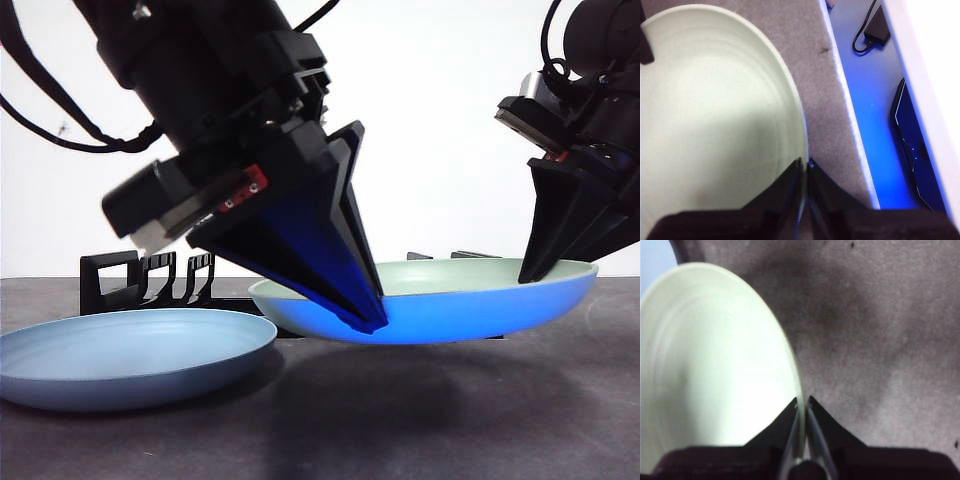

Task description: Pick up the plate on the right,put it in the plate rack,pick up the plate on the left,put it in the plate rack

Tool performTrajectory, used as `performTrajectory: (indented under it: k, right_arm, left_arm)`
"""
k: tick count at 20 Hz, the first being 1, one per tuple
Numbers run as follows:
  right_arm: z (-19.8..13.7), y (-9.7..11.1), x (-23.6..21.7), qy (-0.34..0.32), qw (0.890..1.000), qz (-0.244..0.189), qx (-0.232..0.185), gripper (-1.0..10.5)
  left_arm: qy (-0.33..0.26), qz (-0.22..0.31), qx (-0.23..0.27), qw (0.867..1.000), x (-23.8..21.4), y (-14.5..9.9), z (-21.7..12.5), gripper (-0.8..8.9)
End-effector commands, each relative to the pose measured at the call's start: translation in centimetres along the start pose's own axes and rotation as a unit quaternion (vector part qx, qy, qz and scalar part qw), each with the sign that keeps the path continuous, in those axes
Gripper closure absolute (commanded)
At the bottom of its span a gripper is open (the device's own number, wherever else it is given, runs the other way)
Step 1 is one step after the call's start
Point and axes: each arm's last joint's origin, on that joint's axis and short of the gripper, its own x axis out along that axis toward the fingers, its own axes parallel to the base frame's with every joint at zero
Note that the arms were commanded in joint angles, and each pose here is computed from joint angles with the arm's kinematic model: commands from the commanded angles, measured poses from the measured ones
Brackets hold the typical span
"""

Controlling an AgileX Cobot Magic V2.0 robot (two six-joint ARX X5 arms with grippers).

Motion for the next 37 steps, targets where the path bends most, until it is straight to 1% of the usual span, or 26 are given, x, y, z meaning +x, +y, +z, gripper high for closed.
performTrajectory:
  k: [1, 2, 3, 5, 7, 9, 10, 11, 13, 14, 15, 16, 20, 22, 23, 26, 31, 34, 37]
  right_arm:
    - [0.3, 0.1, -0.1, -0.010, 1.000, 0.004, -0.002, 8.6]
    - [0.4, 0.2, -0.3, -0.020, 1.000, 0.005, -0.005, 7.7]
    - [0.6, 0.2, -0.7, -0.035, 0.999, 0.006, -0.009, 7.3]
    - [1.0, 0.6, -1.8, -0.077, 0.997, 0.010, -0.016, 7.2]
    - [1.5, 1.4, -3.4, -0.137, 0.990, 0.014, -0.031, 7.2]
    - [1.8, 2.0, -5.3, -0.212, 0.976, -0.026, -0.042, 7.3]
    - [1.9, 2.2, -6.3, -0.248, 0.966, -0.053, -0.041, 7.3]
    - [1.8, 2.4, -7.0, -0.274, 0.958, -0.071, -0.042, 7.3]
    - [1.6, 2.8, -8.4, -0.316, 0.943, -0.101, -0.042, 7.3]
    - [1.5, 2.9, -8.9, -0.330, 0.936, -0.115, -0.040, 7.3]
    - [1.4, 3.0, -9.2, -0.337, 0.932, -0.124, -0.038, 7.3]
    - [1.3, 3.0, -9.4, -0.343, 0.930, -0.130, -0.037, 7.3]
    - [1.3, 3.1, -9.5, -0.343, 0.930, -0.130, -0.036, 7.3]
    - [1.3, 3.1, -9.5, -0.343, 0.930, -0.130, -0.037, 7.3]
    - [1.2, 3.1, -9.5, -0.343, 0.930, -0.130, -0.036, 7.3]
    - [1.2, 3.1, -9.5, -0.343, 0.930, -0.130, -0.036, 7.3]
    - [1.2, 3.1, -9.5, -0.342, 0.930, -0.130, -0.036, 7.3]
    - [1.2, 3.1, -9.5, -0.342, 0.930, -0.130, -0.036, 7.3]
    - [1.2, 3.1, -9.5, -0.342, 0.930, -0.130, -0.036, 7.3]
  left_arm:
    - [-0.001, 0.009, -0.016, 1.000, 0.1, 0.0, 0.2, 8.22]
    - [-0.002, 0.009, -0.017, 1.000, 0.1, -0.1, 0.3, 8.22]
    - [-0.006, 0.011, -0.031, 0.999, -0.1, -0.2, 0.4, 8.22]
    - [-0.023, 0.020, -0.072, 0.997, -0.8, 0.1, 0.9, 8.22]
    - [-0.059, 0.044, -0.116, 0.991, -1.9, 0.6, 1.4, 8.22]
    - [-0.096, 0.073, -0.169, 0.978, -3.4, 1.6, 1.5, 8.22]
    - [-0.114, 0.089, -0.203, 0.968, -4.3, 2.3, 1.3, 8.22]
    - [-0.128, 0.103, -0.232, 0.959, -5.1, 2.9, 1.0, 8.22]
    - [-0.162, 0.133, -0.291, 0.933, -7.0, 4.3, 0.0, 8.22]
    - [-0.187, 0.141, -0.317, 0.919, -8.2, 5.2, -0.8, 8.22]
    - [-0.210, 0.144, -0.339, 0.906, -9.2, 5.9, -1.5, 8.22]
    - [-0.242, 0.145, -0.366, 0.887, -10.3, 6.9, -2.5, 8.22]
    - [-0.345, 0.128, -0.441, 0.818, -13.6, 10.5, -7.3, 8.23]
    - [-0.370, 0.145, -0.461, 0.794, -15.0, 11.7, -9.8, 8.23]
    - [-0.382, 0.146, -0.466, 0.785, -15.5, 12.2, -10.6, 8.23]
    - [-0.422, 0.129, -0.488, 0.753, -16.4, 13.7, -13.6, 8.23]
    - [-0.418, 0.105, -0.543, 0.721, -13.6, 15.6, -17.3, 8.23]
    - [-0.405, 0.096, -0.568, 0.711, -11.9, 16.0, -18.8, 8.23]
    - [-0.394, 0.098, -0.582, 0.704, -11.1, 16.2, -20.1, 8.23]
